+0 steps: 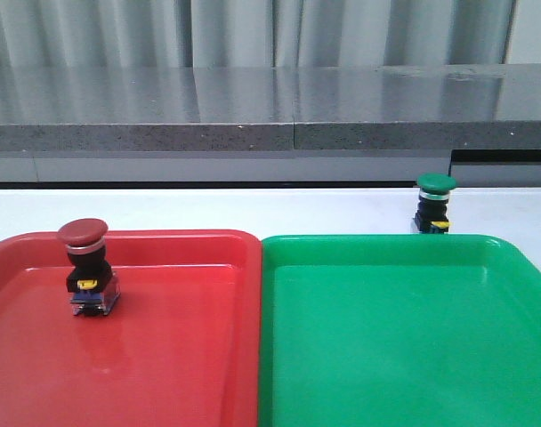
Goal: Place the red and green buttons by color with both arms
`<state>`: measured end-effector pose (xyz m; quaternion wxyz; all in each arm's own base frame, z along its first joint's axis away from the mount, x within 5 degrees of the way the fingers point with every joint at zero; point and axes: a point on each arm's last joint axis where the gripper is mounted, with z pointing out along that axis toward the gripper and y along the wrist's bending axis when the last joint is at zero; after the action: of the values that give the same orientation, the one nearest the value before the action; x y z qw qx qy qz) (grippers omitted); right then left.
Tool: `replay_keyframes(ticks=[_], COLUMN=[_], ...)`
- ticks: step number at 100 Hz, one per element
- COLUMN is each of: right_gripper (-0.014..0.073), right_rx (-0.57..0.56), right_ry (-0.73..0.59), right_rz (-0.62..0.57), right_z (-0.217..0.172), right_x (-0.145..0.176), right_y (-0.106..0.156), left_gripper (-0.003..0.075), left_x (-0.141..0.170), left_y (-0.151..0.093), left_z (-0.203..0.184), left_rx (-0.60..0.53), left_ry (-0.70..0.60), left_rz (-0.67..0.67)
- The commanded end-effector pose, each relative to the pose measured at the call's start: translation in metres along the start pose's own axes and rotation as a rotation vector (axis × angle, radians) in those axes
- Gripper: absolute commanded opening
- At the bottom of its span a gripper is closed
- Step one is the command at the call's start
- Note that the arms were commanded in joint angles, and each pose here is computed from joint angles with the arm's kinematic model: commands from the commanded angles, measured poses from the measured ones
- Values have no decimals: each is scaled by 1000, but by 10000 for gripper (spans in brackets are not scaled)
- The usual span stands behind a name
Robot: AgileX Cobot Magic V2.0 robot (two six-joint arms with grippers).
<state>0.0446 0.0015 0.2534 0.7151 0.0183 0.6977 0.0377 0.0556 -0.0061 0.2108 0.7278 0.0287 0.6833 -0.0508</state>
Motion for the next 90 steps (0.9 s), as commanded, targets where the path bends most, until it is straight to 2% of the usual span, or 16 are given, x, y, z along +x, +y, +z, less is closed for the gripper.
replay_keyframes(ticks=[1, 13, 32, 47, 70, 79, 84, 90], right_gripper=[-109, -109, -109, -109, -98, 0, 99, 260], right_rx=[4, 9, 20, 22, 25, 27, 28, 28], right_ry=[17, 152, 386, 403, 431, 464, 478, 483], right_rz=[1, 0, 1, 1, 3, 3, 3, 3], right_z=[-3, 1, 18, 36, 52, 55, 54, 54], right_x=[-35, -65, -94, -103, -99, -96, -95, -95], right_y=[3, 6, 8, 9, 8, 8, 8, 8], left_gripper=[-19, -19, -19, -19, -19, -19, -19, -20], left_x=[4, 4, 4, 4, 4, 4, 4, 4], left_y=[-1, -1, -1, -1, -1, -1, -1, -1], left_z=[-2, -2, -2, -2, -2, -2, -2, -2], left_rx=[13, 13, 13, 13, 13, 13, 13, 13], left_ry=[-78, -78, -78, -78, -78, -78, -78, -78], left_rz=[-8, -8, -8, -8, -8, -8, -8, -8])
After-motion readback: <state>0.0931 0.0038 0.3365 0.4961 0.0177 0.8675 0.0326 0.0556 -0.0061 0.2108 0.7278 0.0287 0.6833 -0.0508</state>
